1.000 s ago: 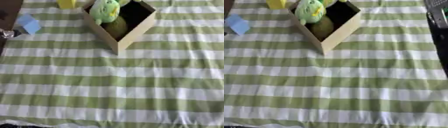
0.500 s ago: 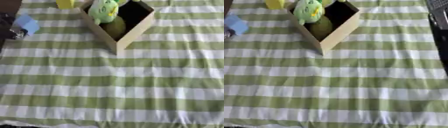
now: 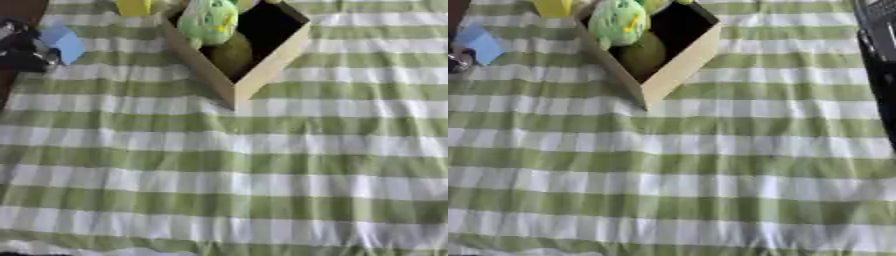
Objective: Pick up objects on the table and place them in the box.
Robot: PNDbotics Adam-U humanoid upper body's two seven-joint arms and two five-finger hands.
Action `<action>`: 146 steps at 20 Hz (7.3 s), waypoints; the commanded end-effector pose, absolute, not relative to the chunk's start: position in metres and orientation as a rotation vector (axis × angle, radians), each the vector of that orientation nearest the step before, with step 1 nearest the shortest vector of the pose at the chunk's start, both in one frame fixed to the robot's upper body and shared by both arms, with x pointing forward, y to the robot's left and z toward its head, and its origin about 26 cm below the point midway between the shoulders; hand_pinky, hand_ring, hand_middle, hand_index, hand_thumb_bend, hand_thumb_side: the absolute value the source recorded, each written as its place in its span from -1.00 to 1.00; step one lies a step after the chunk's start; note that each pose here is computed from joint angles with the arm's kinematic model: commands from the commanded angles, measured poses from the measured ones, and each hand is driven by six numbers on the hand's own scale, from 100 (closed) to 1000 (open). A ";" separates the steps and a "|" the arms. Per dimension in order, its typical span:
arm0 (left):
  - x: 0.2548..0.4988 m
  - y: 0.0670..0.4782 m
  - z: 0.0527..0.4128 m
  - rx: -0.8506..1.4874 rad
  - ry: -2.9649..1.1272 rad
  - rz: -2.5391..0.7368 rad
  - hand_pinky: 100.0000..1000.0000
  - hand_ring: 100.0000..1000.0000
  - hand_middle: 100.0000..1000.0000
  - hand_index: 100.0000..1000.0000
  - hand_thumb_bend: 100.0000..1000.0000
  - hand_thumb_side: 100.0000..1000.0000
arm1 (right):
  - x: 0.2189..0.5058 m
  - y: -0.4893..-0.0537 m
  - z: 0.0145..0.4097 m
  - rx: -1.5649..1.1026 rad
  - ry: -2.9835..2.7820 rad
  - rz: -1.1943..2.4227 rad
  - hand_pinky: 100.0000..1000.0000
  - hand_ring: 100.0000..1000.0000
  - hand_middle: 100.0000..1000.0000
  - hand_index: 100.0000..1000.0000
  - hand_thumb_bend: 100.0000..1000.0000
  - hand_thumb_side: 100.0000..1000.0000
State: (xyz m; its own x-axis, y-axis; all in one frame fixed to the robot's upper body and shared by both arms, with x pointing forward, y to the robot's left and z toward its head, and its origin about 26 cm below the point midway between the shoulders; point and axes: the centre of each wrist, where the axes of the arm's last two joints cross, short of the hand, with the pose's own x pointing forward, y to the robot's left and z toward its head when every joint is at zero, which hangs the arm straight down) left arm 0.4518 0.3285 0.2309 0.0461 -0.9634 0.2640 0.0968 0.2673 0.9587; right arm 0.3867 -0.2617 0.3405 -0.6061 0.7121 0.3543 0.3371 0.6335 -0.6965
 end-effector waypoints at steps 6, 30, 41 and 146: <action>0.419 0.299 0.312 1.201 -1.546 -1.010 0.45 0.11 -0.16 0.08 -1.00 -0.76 | 0.383 -0.269 0.349 -0.841 -2.244 0.741 0.87 0.78 0.48 0.60 -1.00 -0.58; 0.423 0.126 0.319 0.787 -1.755 -1.504 0.77 0.65 0.48 0.86 -0.56 -0.14 | 0.380 -0.258 0.355 -0.802 -2.300 0.716 0.87 0.78 0.47 0.60 -1.00 -0.61; 0.386 0.166 0.381 0.888 -2.041 -1.182 0.73 0.61 0.42 0.75 -0.90 -0.34 | 0.379 -0.261 0.355 -0.811 -2.304 0.708 0.87 0.78 0.47 0.60 -1.00 -0.65; 0.484 0.322 0.388 1.019 -1.433 -1.237 0.90 0.98 0.66 0.85 -0.49 -0.63 | 0.367 -0.279 0.400 -0.913 -2.375 0.572 0.89 0.73 0.42 0.55 -1.00 -0.16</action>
